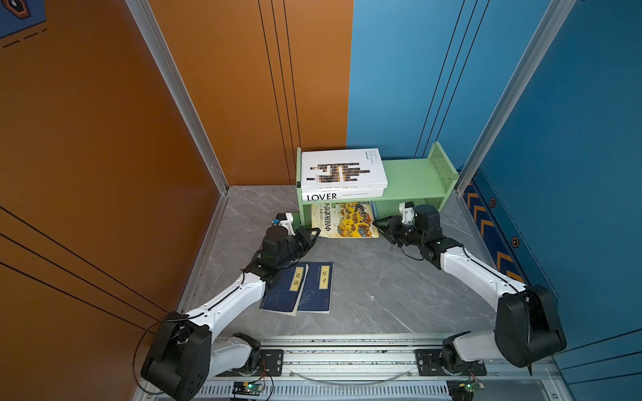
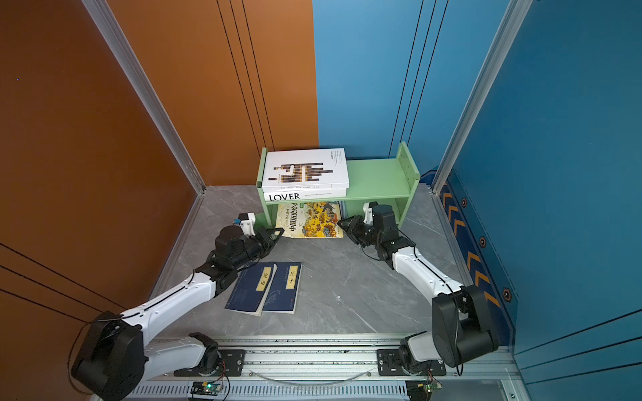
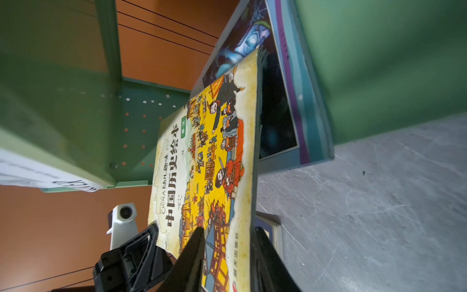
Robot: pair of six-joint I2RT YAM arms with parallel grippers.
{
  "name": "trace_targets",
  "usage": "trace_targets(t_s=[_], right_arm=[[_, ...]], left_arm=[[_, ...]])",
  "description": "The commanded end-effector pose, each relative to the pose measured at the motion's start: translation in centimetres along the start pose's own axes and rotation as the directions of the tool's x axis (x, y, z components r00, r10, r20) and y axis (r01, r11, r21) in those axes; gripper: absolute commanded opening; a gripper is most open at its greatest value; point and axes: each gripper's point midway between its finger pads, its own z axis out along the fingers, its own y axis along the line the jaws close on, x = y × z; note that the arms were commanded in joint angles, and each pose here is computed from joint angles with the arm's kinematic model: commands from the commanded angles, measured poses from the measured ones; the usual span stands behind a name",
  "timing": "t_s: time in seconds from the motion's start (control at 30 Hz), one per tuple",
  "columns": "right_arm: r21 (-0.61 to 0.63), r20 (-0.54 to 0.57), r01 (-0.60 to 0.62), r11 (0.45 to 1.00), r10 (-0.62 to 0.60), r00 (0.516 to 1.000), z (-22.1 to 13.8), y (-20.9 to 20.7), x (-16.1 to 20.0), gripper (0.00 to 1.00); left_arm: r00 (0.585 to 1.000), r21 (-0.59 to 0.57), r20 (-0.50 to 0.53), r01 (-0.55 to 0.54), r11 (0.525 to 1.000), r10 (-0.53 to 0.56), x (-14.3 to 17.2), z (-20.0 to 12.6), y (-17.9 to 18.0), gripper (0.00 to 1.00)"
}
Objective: Stacking books/files
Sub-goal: Place the book at the bookshelf.
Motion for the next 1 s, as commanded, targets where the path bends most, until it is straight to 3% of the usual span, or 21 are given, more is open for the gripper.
trace_targets(t_s=[0.0,0.13,0.4,0.57,0.73,0.97], right_arm=[[0.009,0.018,0.018,1.000,-0.018,1.000,0.8,0.3,-0.7,0.31],[0.009,0.011,0.012,1.000,-0.012,1.000,1.5,0.2,-0.7,0.29],[0.068,0.066,0.040,0.997,-0.044,0.997,0.3,-0.7,-1.5,0.37],[0.124,0.143,0.115,0.986,-0.133,0.981,-1.3,-0.8,-2.7,0.58],[0.123,0.231,0.237,0.964,-0.260,0.938,-1.9,-0.4,-3.8,0.70],[0.198,0.308,0.407,0.892,-0.451,0.838,-1.5,-0.3,-5.2,0.71]], left_arm=[[0.997,-0.027,0.067,-0.037,0.999,0.039,-1.6,0.1,0.1,0.00],[0.998,-0.014,0.054,-0.011,1.000,0.012,-1.5,1.0,0.2,0.00],[0.995,0.053,0.083,0.046,0.998,-0.050,-1.9,1.3,-0.7,0.00],[0.990,0.074,0.120,0.060,0.995,-0.069,-2.2,1.4,-1.7,0.00],[0.983,0.105,0.160,0.075,0.992,-0.091,-2.3,2.1,-2.3,0.00],[0.988,0.114,0.136,0.059,0.992,-0.074,-1.9,4.1,-2.5,0.00]])
